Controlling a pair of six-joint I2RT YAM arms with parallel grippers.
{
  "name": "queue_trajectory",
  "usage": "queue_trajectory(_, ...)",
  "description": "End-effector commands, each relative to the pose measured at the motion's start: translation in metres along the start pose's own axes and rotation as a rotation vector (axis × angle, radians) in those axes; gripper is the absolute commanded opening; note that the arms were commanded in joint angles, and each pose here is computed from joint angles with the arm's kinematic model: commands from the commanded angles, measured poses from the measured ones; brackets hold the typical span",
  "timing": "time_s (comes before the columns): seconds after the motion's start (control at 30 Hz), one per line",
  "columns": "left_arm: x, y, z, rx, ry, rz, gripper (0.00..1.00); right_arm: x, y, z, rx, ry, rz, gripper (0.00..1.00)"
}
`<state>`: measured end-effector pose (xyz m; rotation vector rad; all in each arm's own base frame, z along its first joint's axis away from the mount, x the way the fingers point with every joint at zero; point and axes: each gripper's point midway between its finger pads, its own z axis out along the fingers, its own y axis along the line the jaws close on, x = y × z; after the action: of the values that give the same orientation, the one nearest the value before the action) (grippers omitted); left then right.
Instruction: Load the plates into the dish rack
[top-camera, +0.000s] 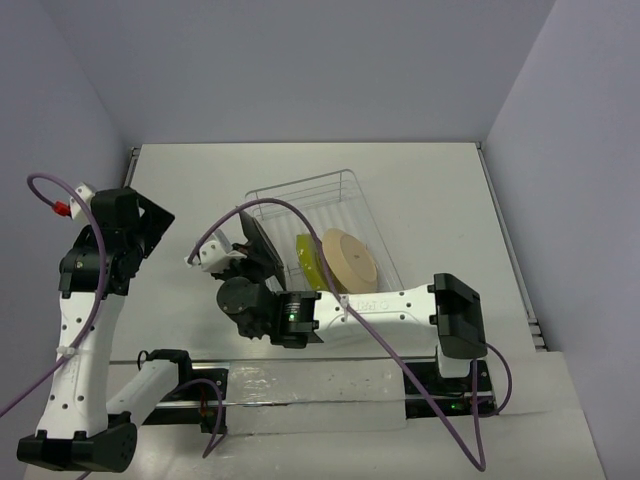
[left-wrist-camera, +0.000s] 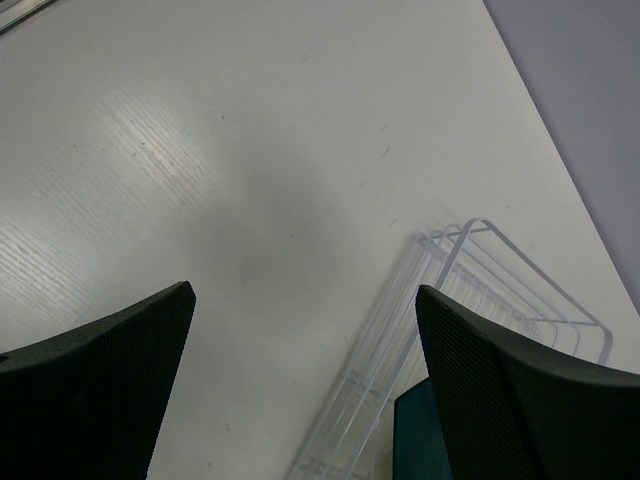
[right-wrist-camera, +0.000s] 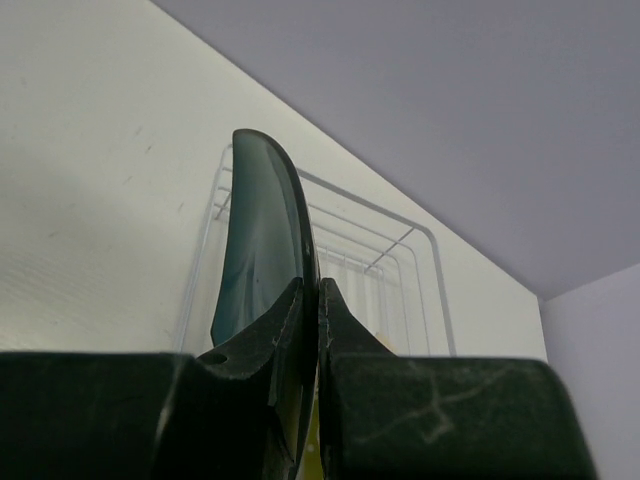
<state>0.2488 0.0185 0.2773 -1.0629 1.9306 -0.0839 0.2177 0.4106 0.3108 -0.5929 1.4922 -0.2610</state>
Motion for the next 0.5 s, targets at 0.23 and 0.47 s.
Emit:
queue_trajectory(0.23, 0.007, 0.006, -0.003, 0.012, 0.016, 0.068, 0.99, -0.003, 0.000, 0.009, 0.048, 0.021, 0.158, 0.00)
queue_trajectory(0.47, 0.008, 0.008, 0.000, 0.013, 0.010, 0.075, 0.99, 0.017, 0.004, 0.015, 0.116, 0.051, 0.158, 0.00)
